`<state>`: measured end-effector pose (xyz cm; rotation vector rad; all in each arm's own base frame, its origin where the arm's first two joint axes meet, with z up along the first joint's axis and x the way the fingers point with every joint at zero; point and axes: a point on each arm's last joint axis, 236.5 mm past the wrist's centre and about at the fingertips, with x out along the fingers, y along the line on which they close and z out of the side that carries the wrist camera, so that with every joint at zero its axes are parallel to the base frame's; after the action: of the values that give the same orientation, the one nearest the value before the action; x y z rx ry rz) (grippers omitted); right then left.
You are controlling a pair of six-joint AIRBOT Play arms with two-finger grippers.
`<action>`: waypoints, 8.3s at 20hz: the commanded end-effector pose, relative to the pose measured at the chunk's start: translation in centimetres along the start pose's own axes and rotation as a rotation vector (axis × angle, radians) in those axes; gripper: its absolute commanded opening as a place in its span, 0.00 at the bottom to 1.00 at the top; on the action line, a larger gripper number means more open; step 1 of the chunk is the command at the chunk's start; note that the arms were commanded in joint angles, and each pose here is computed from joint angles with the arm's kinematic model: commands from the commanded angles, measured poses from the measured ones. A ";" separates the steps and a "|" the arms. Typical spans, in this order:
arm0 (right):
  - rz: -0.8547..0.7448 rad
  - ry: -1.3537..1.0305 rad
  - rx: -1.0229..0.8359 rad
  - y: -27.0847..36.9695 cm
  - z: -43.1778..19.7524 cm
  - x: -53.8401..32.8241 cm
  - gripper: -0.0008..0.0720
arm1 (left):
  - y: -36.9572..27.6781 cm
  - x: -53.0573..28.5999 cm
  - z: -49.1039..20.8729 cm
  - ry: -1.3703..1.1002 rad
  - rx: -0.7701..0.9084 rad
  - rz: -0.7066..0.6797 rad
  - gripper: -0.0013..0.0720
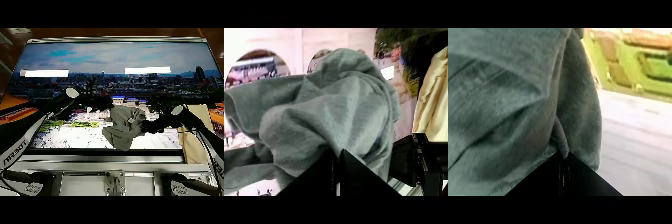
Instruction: Fold the shirts.
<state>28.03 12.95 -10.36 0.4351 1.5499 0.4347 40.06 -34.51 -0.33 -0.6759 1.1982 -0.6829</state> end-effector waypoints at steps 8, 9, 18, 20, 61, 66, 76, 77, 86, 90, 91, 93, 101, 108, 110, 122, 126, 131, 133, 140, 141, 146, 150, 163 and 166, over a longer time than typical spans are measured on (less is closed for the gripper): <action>-0.207 -1.016 -0.694 18.8 8.0 -35.7 0.09 | -27.6 -28.1 8.8 -0.620 0.703 -0.190 0.07; -0.245 -1.147 -0.740 20.9 6.4 -40.6 0.09 | -30.0 -31.9 8.0 -0.694 0.761 -0.202 0.07; -0.325 -1.078 -0.809 22.6 -3.6 -44.4 0.09 | -25.0 -41.0 -0.6 -0.612 0.820 0.182 0.07; -0.356 -0.808 -0.773 19.2 -4.9 -39.7 0.09 | -20.6 -38.9 -1.4 -0.468 0.743 0.291 0.07; -0.168 -0.216 0.144 -9.0 0.6 -16.8 0.88 | 18.0 -15.9 -13.0 0.382 -0.359 0.348 0.94; -0.083 -0.156 0.189 -9.1 0.8 -14.0 0.88 | 18.4 -12.9 -16.1 0.380 -0.398 0.326 0.94; -0.028 -0.059 0.231 -9.9 0.6 -11.0 0.89 | 17.0 -6.9 -15.9 0.333 -0.421 0.277 0.85; -0.029 -0.043 0.222 -9.7 0.4 -10.5 0.89 | 16.9 -6.6 -15.9 0.328 -0.424 0.273 0.54; -0.065 0.071 0.108 -7.8 1.0 -3.3 0.93 | 14.2 -7.7 -11.9 0.240 -0.292 0.238 0.07; -0.086 0.121 0.040 -6.5 0.7 -0.7 0.43 | 12.8 -8.1 -9.9 0.199 -0.221 0.215 0.07; -0.084 0.114 0.028 -6.1 1.0 -0.9 0.17 | 12.3 -8.4 -9.2 0.184 -0.193 0.216 0.07; -0.052 0.057 -0.021 -4.2 2.6 -2.7 0.10 | 11.0 -10.1 -6.5 0.126 -0.074 0.249 0.07; -0.229 -1.046 -0.652 18.5 8.2 -41.3 0.09 | -19.6 -41.1 7.3 -0.821 0.682 0.233 0.07; -0.198 -1.647 -0.772 29.8 -9.4 -58.7 0.09 | -34.0 -59.3 -6.4 -1.280 0.901 0.026 0.07; -0.226 -1.586 -0.750 28.8 -10.2 -57.3 0.09 | -32.8 -58.9 -7.7 -1.235 0.906 0.086 0.07; -0.252 -0.646 -0.220 11.0 7.7 -34.8 0.09 | -2.9 -42.7 1.4 -0.571 0.392 0.776 0.07; -0.066 -0.594 -0.046 6.5 18.6 -24.3 0.09 | 9.2 -35.3 4.2 -0.397 0.111 0.863 0.07; 0.156 -0.685 0.071 5.4 27.3 -17.6 0.09 | 16.1 -27.3 7.3 -0.292 -0.055 0.767 0.07; 0.130 -0.660 0.050 5.0 28.1 -14.5 0.09 | 17.6 -24.3 7.7 -0.263 -0.105 0.716 0.07; 0.065 -0.487 -0.021 6.1 26.0 -7.3 0.20 | 18.6 -17.6 5.7 -0.125 -0.295 0.537 0.31; 0.079 -0.477 -0.031 6.6 25.6 -8.3 0.53 | 18.4 -18.1 5.4 -0.093 -0.280 0.535 0.60; -0.171 -0.273 -0.179 0.7 17.7 -18.2 0.85 | 18.7 -27.2 0.1 0.194 -0.183 0.534 0.74; -0.210 -0.079 0.023 -6.6 9.1 -19.9 0.85 | 20.1 -29.1 -8.3 0.269 -0.319 0.498 0.76; 0.097 -0.132 0.249 -8.1 6.8 -12.2 0.86 | 23.6 -18.8 -17.5 0.118 -0.606 0.272 0.87; 0.080 -0.131 0.244 -8.5 6.8 -12.2 0.86 | 23.6 -18.1 -17.3 0.114 -0.618 0.249 0.86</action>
<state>34.86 -0.32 -4.17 0.7127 1.4745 0.2859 21.20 -7.20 -11.26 -0.9467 1.6188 -0.1368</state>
